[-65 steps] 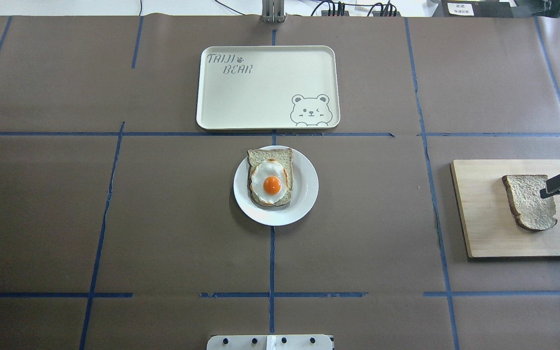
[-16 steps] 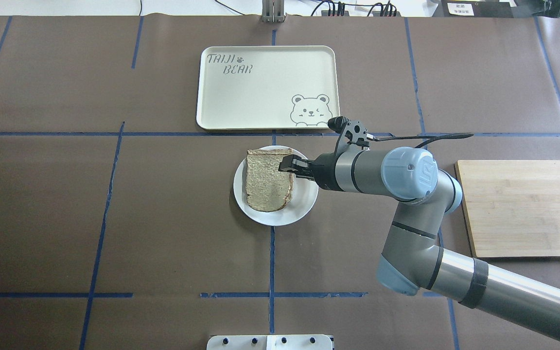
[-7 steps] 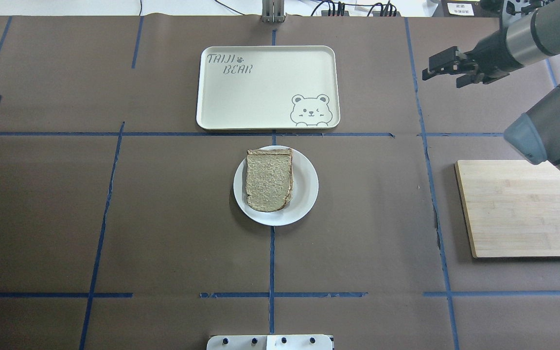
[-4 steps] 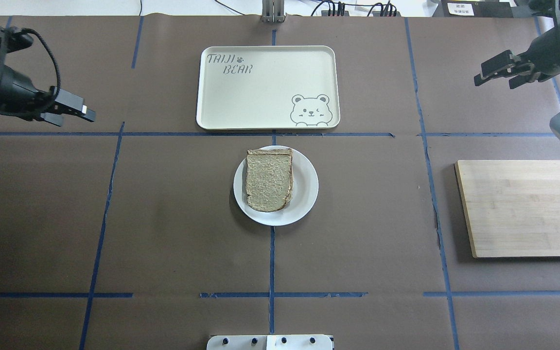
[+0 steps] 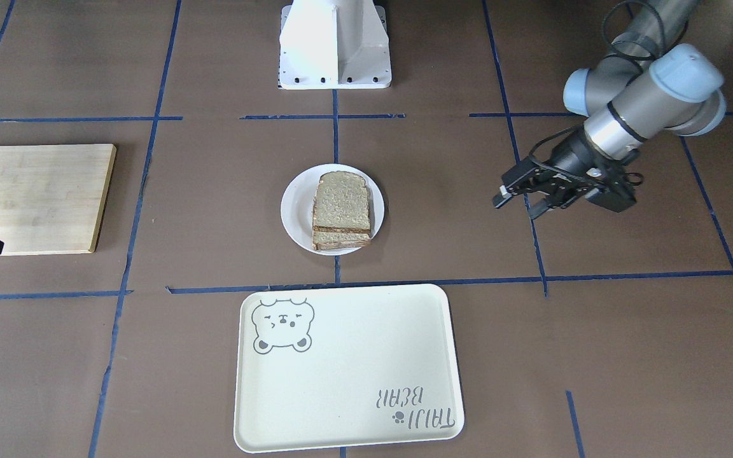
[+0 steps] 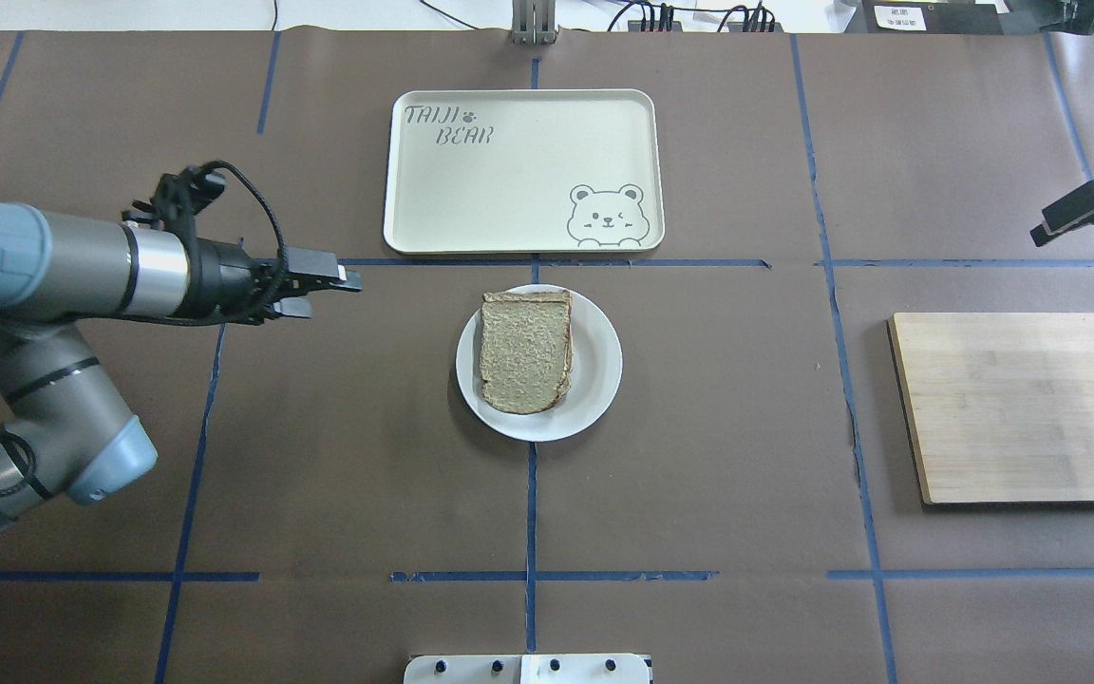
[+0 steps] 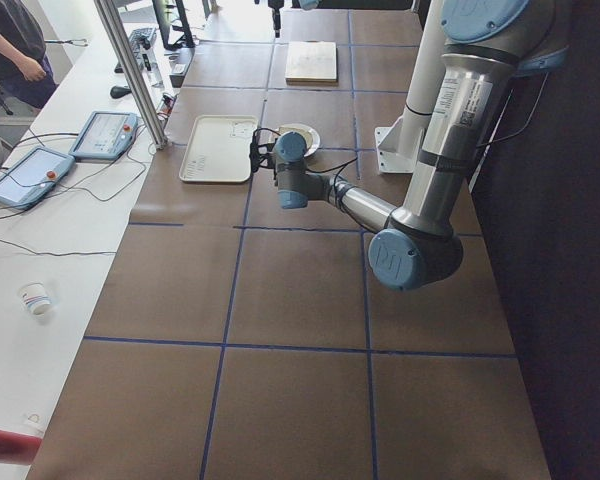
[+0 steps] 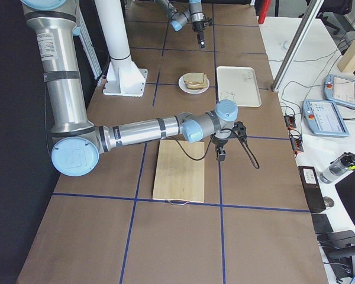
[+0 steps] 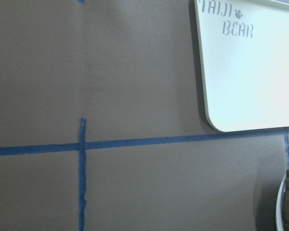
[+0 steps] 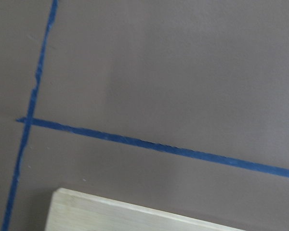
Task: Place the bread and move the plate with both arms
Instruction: 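Reach the left gripper to the plate rim nearest it and grip it, then lift the plate with the left gripper and carry it onto the white tray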
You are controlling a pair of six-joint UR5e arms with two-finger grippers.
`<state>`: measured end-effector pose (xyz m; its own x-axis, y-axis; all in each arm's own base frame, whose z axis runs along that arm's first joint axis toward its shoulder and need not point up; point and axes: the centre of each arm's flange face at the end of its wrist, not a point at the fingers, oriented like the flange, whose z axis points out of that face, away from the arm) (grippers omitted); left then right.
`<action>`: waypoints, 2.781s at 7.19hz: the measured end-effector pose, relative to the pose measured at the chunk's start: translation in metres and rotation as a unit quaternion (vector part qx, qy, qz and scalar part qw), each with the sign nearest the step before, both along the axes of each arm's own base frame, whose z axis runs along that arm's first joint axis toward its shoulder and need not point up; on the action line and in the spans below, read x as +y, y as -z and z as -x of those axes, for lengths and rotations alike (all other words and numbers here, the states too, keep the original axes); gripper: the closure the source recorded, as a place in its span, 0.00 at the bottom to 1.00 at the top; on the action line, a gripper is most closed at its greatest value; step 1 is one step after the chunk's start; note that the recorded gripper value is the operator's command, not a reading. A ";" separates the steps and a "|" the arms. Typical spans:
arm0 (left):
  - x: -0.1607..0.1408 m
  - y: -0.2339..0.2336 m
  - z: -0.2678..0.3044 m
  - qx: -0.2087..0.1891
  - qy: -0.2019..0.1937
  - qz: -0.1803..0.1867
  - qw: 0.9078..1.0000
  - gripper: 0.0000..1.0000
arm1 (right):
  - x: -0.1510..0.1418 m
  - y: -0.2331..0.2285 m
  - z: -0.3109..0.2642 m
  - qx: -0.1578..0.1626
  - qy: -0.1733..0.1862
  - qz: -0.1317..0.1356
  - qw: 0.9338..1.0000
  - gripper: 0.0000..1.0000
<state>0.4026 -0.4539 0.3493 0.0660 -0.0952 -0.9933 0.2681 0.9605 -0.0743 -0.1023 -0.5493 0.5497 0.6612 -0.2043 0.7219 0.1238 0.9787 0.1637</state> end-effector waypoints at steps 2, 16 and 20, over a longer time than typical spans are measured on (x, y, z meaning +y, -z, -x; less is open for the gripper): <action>0.029 0.019 -0.041 0.040 0.000 0.047 0.998 0.50 | 0.012 -0.033 -0.040 0.027 0.024 0.012 0.999 0.00; 0.045 0.020 -0.146 0.022 -0.032 0.090 0.995 0.57 | 0.030 -0.077 -0.078 0.003 0.002 0.033 0.999 0.00; 0.049 0.031 -0.156 0.028 -0.037 0.088 0.995 0.85 | 0.030 -0.078 -0.079 0.003 0.001 0.034 0.999 0.00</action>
